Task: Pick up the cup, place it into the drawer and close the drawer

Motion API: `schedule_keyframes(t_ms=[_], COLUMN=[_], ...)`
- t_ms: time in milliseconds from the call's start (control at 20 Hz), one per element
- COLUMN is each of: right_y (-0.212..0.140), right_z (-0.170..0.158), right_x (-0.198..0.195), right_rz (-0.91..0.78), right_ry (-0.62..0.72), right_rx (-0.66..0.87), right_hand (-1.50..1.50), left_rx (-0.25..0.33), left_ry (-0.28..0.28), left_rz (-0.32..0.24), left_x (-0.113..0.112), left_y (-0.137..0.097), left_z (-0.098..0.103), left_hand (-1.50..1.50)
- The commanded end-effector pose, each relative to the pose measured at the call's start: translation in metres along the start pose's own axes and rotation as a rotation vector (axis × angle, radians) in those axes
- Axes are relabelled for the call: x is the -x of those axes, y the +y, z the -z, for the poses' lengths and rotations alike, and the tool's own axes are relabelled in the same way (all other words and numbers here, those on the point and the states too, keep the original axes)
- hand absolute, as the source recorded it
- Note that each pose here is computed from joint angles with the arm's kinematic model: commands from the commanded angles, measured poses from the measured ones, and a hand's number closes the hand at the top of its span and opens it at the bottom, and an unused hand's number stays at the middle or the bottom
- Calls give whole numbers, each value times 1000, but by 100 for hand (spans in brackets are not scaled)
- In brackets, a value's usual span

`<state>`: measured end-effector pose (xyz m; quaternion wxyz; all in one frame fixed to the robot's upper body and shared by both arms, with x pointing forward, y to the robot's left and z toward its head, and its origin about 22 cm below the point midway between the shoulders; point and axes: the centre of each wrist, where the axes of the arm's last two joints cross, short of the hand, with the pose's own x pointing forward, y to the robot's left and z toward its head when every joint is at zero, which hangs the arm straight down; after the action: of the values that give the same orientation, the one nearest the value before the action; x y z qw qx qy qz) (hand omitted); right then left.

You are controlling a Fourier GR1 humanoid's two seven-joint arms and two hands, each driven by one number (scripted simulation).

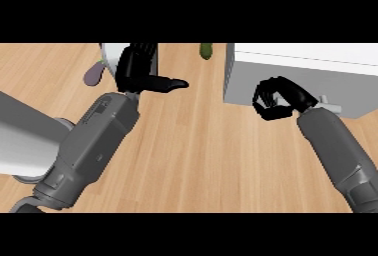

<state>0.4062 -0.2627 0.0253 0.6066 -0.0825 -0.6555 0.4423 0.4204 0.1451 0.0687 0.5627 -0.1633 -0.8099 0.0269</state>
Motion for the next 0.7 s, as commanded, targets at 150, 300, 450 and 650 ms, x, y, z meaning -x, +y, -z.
schedule_keyframes(t_ms=[150,300,450,650], right_y=[-74,-91,-104,-111], right_z=[5,-1,-4,-10], right_x=[-21,-24,-31,-31], right_rz=[9,10,13,57], right_ry=[37,32,6,-4], right_rx=[208,214,215,217], right_hand=[150,150,150,150], left_rx=[24,28,46,58], left_ry=[16,8,35,15], left_rz=[-21,-17,-24,-27], left_x=[-1,-10,3,-8], left_y=[4,15,16,19], left_z=[-5,-3,-15,-9], left_hand=[-150,-150,-150,-150])
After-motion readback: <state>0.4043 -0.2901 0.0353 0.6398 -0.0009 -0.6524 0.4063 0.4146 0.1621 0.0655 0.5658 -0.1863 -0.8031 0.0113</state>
